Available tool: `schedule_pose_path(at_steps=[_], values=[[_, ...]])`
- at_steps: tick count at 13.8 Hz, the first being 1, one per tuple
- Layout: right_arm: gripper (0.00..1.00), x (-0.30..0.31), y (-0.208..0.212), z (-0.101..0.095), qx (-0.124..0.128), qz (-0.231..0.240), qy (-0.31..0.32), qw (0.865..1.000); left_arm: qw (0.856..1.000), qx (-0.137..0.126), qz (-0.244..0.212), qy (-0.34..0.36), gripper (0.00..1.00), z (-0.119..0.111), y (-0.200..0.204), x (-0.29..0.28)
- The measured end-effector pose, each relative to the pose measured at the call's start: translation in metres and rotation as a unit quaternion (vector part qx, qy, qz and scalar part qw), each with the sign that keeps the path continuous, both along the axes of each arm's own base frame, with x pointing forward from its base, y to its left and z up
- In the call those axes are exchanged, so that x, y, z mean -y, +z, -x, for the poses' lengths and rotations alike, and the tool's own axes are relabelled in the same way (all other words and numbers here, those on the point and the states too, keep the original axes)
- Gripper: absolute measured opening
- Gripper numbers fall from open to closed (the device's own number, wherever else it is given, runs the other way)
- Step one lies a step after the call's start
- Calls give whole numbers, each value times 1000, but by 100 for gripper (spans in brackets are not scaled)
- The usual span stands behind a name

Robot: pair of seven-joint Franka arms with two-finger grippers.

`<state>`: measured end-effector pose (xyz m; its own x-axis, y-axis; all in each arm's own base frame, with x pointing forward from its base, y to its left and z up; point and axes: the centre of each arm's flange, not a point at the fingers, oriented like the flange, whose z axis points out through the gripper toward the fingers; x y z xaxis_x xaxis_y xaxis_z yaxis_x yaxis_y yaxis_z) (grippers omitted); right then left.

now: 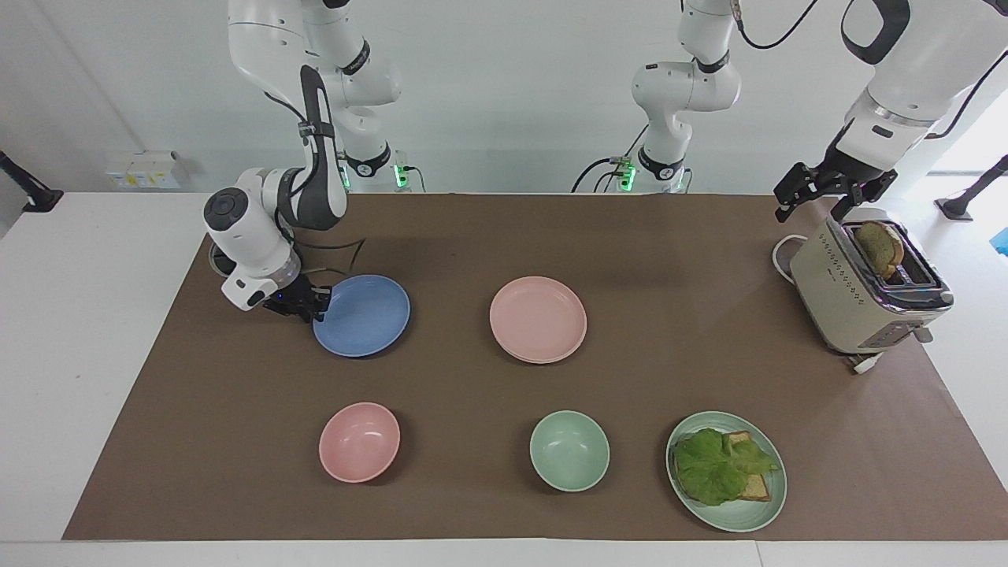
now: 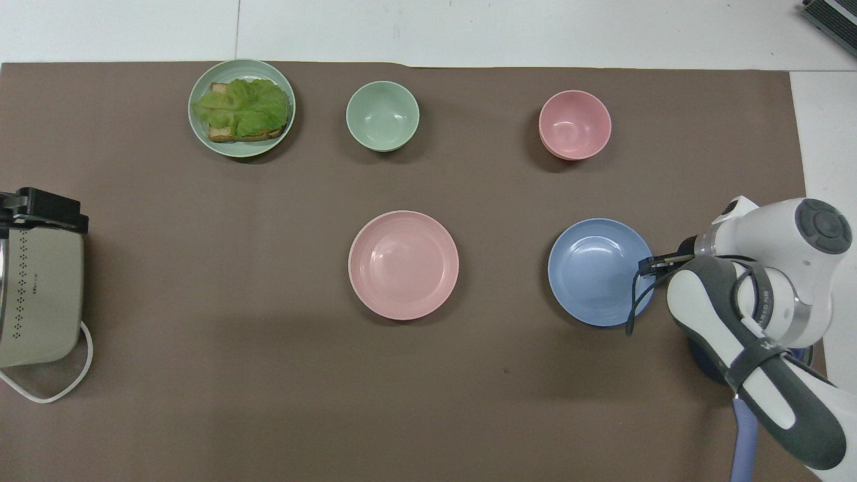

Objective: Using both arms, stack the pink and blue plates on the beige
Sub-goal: 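Grasp the blue plate rim with the right gripper, then carry the blue plate onto the pink plate with the right gripper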

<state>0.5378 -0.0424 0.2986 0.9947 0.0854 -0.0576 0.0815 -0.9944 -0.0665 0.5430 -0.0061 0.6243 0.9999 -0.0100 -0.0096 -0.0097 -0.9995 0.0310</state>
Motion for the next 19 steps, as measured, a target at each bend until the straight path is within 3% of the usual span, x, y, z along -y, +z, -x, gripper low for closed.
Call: schedule_pose_path(at_steps=[1, 5, 10, 13, 19], values=[[7, -1, 8, -3, -4, -4, -1, 1000, 1000, 1, 0, 0, 100, 0, 1, 0], [4, -4, 68, -21, -18, -14, 8, 1000, 1000, 5, 0, -3, 100, -1, 1, 3], [4, -25, 151, -45, 17, -18, 32, 999, 1000, 4, 0, 2, 100, 0, 1, -2], [4, -77, 163, -47, 17, -31, 34, 999, 1000, 4, 0, 3, 100, 0, 1, -3], [4, -212, 153, -31, 6, -30, -43, 999, 1000, 4, 0, 3, 100, 0, 1, -3]])
